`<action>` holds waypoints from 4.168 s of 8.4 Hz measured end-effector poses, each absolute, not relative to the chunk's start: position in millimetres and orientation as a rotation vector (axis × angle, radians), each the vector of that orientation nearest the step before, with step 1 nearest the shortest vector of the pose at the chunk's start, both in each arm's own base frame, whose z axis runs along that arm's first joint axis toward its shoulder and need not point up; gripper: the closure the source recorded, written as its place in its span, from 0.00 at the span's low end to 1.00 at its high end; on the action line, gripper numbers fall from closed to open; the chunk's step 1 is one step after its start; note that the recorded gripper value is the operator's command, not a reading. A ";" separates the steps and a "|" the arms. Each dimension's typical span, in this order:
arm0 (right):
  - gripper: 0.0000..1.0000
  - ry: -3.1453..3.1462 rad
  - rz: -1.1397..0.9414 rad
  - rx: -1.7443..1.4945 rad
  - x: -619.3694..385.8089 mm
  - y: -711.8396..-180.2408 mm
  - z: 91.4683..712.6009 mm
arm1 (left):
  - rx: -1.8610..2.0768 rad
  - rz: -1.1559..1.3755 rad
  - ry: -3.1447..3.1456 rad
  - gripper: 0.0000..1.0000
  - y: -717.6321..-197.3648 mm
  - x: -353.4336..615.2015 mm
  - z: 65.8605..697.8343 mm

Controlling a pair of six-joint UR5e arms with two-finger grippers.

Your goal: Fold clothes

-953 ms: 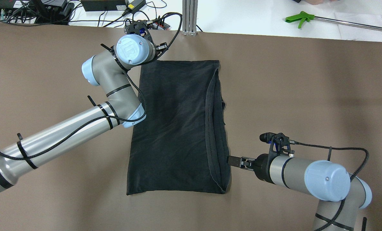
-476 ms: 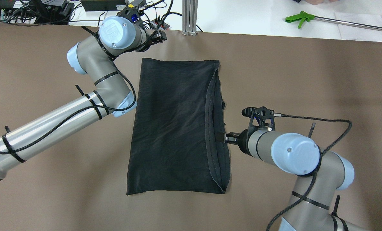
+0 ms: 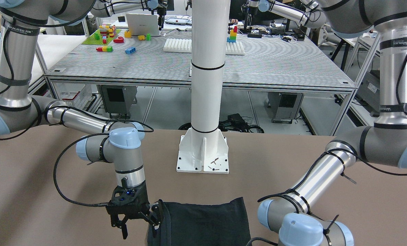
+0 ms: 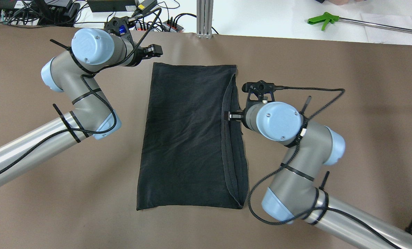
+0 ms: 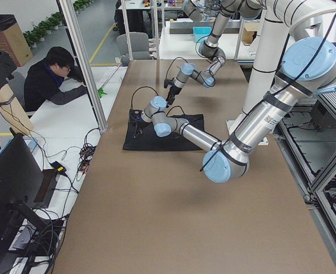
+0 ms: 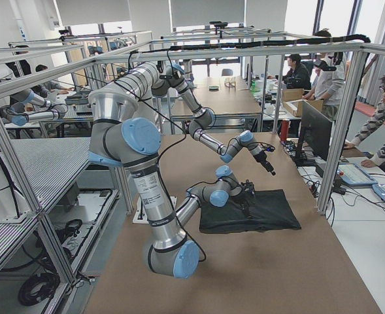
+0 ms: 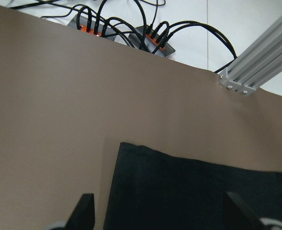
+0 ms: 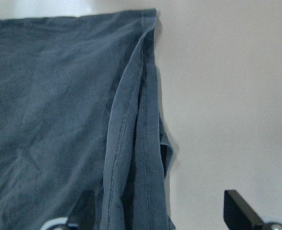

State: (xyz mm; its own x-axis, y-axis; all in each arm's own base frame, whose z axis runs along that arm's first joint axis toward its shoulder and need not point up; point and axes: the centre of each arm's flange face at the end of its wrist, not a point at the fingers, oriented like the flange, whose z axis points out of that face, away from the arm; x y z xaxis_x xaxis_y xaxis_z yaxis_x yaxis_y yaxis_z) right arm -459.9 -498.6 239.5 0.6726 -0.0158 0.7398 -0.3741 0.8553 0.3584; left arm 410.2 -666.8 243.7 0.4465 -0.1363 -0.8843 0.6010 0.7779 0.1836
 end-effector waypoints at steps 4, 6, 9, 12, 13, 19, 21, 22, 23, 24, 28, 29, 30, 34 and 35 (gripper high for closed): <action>0.06 -0.707 0.246 0.622 -530.2 -594.7 235.3 | 0.524 -0.463 1.009 0.05 -657.7 396.2 258.8; 0.06 -0.662 0.249 0.673 -548.2 -622.8 244.9 | 0.524 -0.460 1.001 0.05 -657.4 394.5 264.6; 0.06 -0.606 0.222 0.686 -558.9 -635.7 267.2 | 0.526 -0.457 0.999 0.05 -657.5 394.0 265.4; 0.06 -0.591 0.210 0.680 -560.5 -637.2 275.8 | 0.527 -0.457 0.999 0.05 -657.7 394.0 265.2; 0.06 -0.584 0.191 0.682 -558.2 -638.8 277.3 | 0.527 -0.457 1.000 0.05 -657.7 394.5 264.4; 0.06 -0.591 0.046 0.601 -470.0 -661.8 337.7 | 0.530 -0.456 1.006 0.05 -657.7 395.6 258.6; 0.06 -0.641 0.032 0.589 -447.0 -661.2 323.6 | 0.530 -0.456 1.006 0.05 -657.8 395.6 258.5; 0.06 -0.667 0.062 0.576 -445.7 -655.4 308.1 | 0.530 -0.457 1.006 0.05 -657.8 395.6 258.4; 0.06 -0.699 0.101 0.554 -455.8 -645.0 293.6 | 0.529 -0.457 1.007 0.05 -657.8 395.6 258.4; 0.06 -0.723 0.121 0.535 -472.6 -632.3 282.8 | 0.529 -0.457 1.007 0.05 -657.8 395.6 258.4; 0.06 -0.734 0.128 0.492 -527.4 -588.2 276.6 | 0.528 -0.458 1.009 0.05 -657.3 395.3 258.8; 0.06 -0.730 0.134 0.482 -538.7 -578.6 277.7 | 0.528 -0.459 1.009 0.05 -657.3 395.3 258.8; 0.06 -0.729 0.138 0.474 -545.6 -572.5 279.2 | 0.528 -0.458 1.009 0.05 -657.0 395.8 258.7; 0.06 -0.704 0.122 0.459 -548.0 -560.5 298.7 | 0.529 -0.460 1.015 0.05 -655.7 400.7 252.0; 0.06 -0.698 0.100 0.452 -536.4 -556.0 301.0 | 0.529 -0.460 1.017 0.05 -655.4 401.9 250.1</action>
